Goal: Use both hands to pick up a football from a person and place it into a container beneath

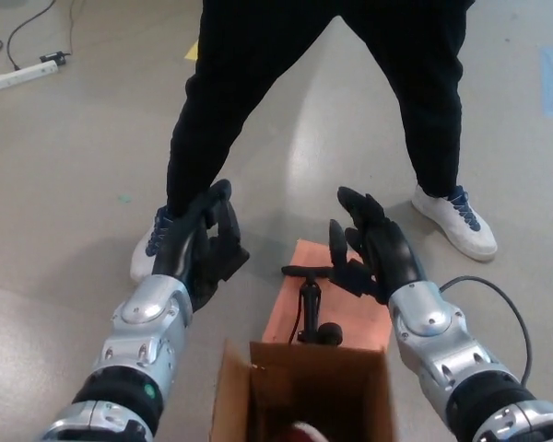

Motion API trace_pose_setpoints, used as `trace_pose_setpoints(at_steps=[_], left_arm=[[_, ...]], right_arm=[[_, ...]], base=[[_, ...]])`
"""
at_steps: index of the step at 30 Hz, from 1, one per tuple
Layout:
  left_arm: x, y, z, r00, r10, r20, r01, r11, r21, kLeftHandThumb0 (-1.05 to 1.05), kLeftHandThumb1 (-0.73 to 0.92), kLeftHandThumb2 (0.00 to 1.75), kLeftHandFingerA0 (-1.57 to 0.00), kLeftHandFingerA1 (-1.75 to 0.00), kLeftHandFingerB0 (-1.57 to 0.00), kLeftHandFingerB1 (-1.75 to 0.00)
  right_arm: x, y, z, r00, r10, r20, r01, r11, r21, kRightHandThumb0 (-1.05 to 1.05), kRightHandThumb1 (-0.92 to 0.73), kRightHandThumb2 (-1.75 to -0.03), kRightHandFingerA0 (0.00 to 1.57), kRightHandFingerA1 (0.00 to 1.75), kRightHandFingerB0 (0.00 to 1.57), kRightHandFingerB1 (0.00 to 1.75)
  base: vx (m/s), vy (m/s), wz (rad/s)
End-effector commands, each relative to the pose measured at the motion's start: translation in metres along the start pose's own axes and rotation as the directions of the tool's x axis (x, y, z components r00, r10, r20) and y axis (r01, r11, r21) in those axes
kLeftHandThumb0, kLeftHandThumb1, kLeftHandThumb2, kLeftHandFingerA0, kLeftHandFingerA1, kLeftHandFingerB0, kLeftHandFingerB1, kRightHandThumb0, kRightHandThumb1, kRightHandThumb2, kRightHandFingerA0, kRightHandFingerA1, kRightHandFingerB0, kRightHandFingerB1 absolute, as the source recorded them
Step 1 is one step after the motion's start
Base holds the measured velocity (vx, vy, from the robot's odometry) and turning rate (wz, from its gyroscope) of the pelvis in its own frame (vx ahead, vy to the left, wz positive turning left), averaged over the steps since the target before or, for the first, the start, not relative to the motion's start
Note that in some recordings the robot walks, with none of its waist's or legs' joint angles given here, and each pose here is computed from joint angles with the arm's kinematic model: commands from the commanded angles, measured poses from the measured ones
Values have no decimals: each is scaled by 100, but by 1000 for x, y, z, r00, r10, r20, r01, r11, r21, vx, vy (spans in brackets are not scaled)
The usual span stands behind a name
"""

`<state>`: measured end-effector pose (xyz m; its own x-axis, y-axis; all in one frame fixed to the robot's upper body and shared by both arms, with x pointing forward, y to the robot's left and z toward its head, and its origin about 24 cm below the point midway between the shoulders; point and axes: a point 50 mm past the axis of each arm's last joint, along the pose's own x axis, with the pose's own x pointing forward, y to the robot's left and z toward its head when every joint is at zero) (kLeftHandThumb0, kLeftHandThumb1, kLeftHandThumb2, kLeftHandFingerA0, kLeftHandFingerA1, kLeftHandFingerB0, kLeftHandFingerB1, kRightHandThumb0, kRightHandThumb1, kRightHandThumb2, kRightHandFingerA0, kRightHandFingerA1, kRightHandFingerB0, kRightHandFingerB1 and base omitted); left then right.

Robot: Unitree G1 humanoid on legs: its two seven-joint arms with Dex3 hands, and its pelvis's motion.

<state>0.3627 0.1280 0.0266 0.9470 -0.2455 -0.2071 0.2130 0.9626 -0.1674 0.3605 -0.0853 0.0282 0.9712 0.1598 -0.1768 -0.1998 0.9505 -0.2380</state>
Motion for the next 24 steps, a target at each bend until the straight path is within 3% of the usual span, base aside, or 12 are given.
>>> trace_pose_setpoints(at_steps=[1, 2, 3, 4, 5, 7, 10, 12, 17, 20, 22, 24], left_arm=[[-1, 11, 6, 1000, 11, 5, -11, 998, 54, -80, 88, 117, -2, -20, -2, -16], [-3, 21, 7, 999, 48, -13, -47, 998, 44, -84, 79, 101, 0, -11, 0, -7], [-5, 33, 9, 995, 98, -24, -97, 994, 54, -75, 92, 75, 0, -13, 0, -13], [-6, 35, 9, 994, 108, -25, -107, 993, 58, -75, 92, 75, 0, -13, 0, -13], [-10, 48, 11, 989, 148, -30, -144, 985, 96, -87, 89, 117, 0, -18, 0, -10], [-19, 72, 13, 982, 185, -41, -180, 978, 102, -92, 91, 119, 0, -8, 0, -4], [-29, 91, 15, 978, 206, -39, -201, 973, 117, -83, 86, 119, 0, -15, 0, -12], [-34, 102, 15, 975, 215, -63, -207, 972, 111, -94, 89, 120, 0, -6, 0, -3], [-56, 127, 8, 970, 235, -59, -223, 961, 162, -92, 87, 118, 0, -10, 0, -6], [-69, 138, -3, 967, 235, -99, -215, 960, 179, -94, 87, 119, 0, -8, 0, -4], [-80, 144, -13, 962, 257, -94, -240, 958, 157, -91, 84, 116, 0, -10, 0, -6], [-86, 146, -18, 965, 252, -74, -238, 957, 163, -91, 84, 115, 0, -12, 0, -6]], right_arm=[[0, -10, 1, 1000, -27, 15, 26, 999, 19, -82, -89, -118, 4, 20, 11, 24], [0, -18, -1, 998, -53, 17, 52, 997, 59, -80, -86, -117, 6, 25, 7, 23], [-1, -28, -3, 996, -82, 25, 81, 995, 60, -71, -81, -119, 1, 35, 0, 26], [-2, -29, -3, 996, -87, 27, 86, 995, 56, -71, -81, -119, 1, 35, 0, 26], [-3, -39, -6, 993, -117, 18, 116, 992, 53, -72, -81, -119, 2, 36, 1, 25], [-6, -57, -13, 986, -164, -2, 164, 985, 52, -72, -82, -119, 3, 38, 1, 25], [-10, -72, -18, 981, -192, -8, 192, 981, 43, -71, -82, -119, 3, 38, 2, 25], [-13, -81, -23, 978, -209, -15, 210, 976, 56, -70, -82, -117, 3, 38, 2, 26], [-29, -106, -46, 965, -253, -67, 257, 965, 51, -80, -86, -117, 8, 38, 7, 22], [-40, -116, -62, 948, -298, -109, 303, 952, 38, -74, -80, -116, 6, 44, 1, 29], [-48, -122, -72, 935, -325, -144, 336, 940, 62, -81, -86, -118, 7, 41, 7, 22], [-59, -127, -87, 920, -342, -189, 365, 926, 100, -73, -78, -114, 5, 44, 3, 29]], base=[[0, 0, 0], [0, 0, 0], [0, 0, 0], [0, 0, 0], [0, 0, 0], [0, 0, 0], [0, 0, 0], [0, 0, 0], [0, 0, 0], [0, 0, 0], [0, 0, 0], [0, 0, 0]])
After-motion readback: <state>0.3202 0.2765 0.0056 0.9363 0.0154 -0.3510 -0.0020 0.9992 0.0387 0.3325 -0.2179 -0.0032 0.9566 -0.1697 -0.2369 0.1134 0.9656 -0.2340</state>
